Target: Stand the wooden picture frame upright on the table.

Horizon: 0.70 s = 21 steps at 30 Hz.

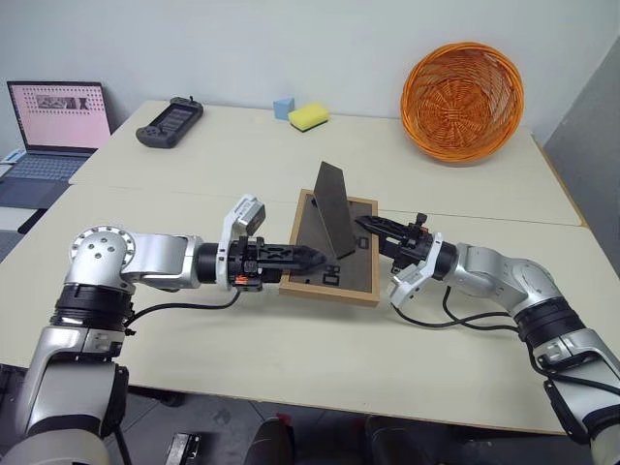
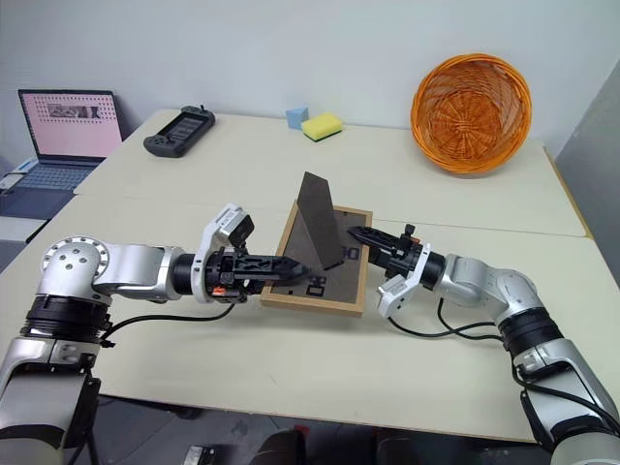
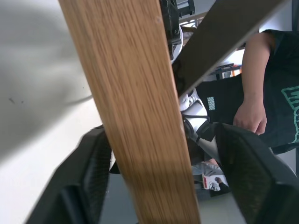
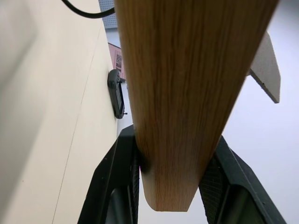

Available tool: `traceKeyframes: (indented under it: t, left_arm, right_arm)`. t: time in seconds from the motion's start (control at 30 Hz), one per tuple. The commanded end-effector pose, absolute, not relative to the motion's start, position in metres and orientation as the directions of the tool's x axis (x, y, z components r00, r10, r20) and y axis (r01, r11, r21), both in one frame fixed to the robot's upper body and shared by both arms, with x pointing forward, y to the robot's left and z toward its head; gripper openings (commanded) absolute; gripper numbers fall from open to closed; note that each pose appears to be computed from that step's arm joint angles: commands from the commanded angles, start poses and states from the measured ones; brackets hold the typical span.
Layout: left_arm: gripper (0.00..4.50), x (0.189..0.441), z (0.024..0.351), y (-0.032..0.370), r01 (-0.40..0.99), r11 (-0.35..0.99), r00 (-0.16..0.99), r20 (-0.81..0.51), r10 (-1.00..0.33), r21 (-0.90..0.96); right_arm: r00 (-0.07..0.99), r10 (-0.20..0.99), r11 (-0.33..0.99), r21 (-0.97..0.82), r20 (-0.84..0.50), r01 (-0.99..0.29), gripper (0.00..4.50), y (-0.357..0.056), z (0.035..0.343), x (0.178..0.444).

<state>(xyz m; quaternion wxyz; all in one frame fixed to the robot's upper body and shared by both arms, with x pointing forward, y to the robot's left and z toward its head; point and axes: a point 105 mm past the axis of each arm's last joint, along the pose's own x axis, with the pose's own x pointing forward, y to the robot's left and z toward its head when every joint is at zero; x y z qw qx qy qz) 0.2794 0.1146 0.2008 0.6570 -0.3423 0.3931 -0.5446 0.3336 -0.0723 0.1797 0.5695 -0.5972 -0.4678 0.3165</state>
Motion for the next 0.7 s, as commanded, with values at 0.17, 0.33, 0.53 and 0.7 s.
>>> traceKeyframes:
  t: [0.17,0.33,0.53,0.7]
  left_arm:
    - [4.06,0.281,0.228,0.136,0.623,0.270,0.220,-0.167,-0.961,-0.734]
    - [4.06,0.283,0.256,0.159,0.804,0.339,0.334,-0.102,-0.937,-0.489]
    - [4.06,0.262,0.254,0.160,0.925,0.323,0.294,-0.162,-0.942,-0.199]
    - [4.06,0.251,0.247,0.155,0.950,0.304,0.284,-0.199,-0.938,-0.075]
  right_arm:
    - [0.347,0.913,0.142,-0.965,0.214,0.221,1.45,-0.073,0.197,0.333]
    - [0.394,0.892,0.176,-0.973,0.222,0.150,1.45,-0.081,0.200,0.340]
    - [0.483,0.848,0.270,-0.962,0.216,-0.044,1.45,-0.088,0.205,0.355]
    - [0.581,0.797,0.456,-0.794,0.164,-0.402,1.45,-0.089,0.208,0.374]
